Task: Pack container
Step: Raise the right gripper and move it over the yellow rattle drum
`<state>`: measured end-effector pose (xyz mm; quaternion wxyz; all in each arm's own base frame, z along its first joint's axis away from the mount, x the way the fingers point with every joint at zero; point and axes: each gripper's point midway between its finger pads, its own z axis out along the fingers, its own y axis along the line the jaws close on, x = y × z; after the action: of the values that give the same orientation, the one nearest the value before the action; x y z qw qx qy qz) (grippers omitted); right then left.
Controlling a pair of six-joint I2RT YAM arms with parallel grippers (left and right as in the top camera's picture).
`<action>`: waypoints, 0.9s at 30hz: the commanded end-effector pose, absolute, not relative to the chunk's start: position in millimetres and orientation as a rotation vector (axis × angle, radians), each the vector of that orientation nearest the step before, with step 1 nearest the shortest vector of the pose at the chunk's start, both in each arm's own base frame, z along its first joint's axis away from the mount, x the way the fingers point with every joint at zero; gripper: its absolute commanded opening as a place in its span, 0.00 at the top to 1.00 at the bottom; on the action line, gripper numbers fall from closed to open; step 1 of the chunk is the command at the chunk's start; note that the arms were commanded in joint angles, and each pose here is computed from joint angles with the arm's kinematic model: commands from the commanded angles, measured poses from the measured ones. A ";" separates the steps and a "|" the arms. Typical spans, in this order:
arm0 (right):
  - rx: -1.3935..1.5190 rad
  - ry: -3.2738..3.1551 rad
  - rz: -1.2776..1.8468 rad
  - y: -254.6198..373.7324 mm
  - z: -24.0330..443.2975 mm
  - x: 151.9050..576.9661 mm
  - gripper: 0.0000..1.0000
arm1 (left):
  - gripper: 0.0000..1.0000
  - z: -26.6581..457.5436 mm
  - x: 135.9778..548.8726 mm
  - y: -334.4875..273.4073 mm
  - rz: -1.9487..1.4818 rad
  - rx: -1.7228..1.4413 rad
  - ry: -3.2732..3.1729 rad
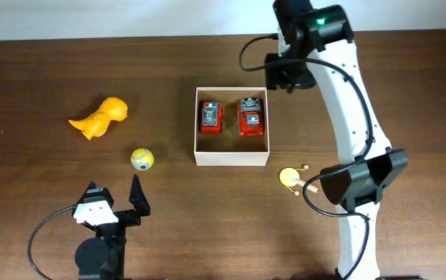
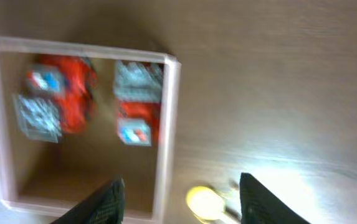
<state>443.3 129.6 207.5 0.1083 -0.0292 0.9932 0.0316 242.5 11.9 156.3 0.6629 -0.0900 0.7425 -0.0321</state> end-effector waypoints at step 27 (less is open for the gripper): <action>-0.203 2.898 -0.105 36.0 273.8 341.4 0.44 | 0.01 156.3 242.4 12.5 -0.060 -0.191 1.673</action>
<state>370.0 59.5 279.1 0.1435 -0.0912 0.9850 -0.0295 242.5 12.0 156.4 0.6631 -0.0901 0.7424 -0.0320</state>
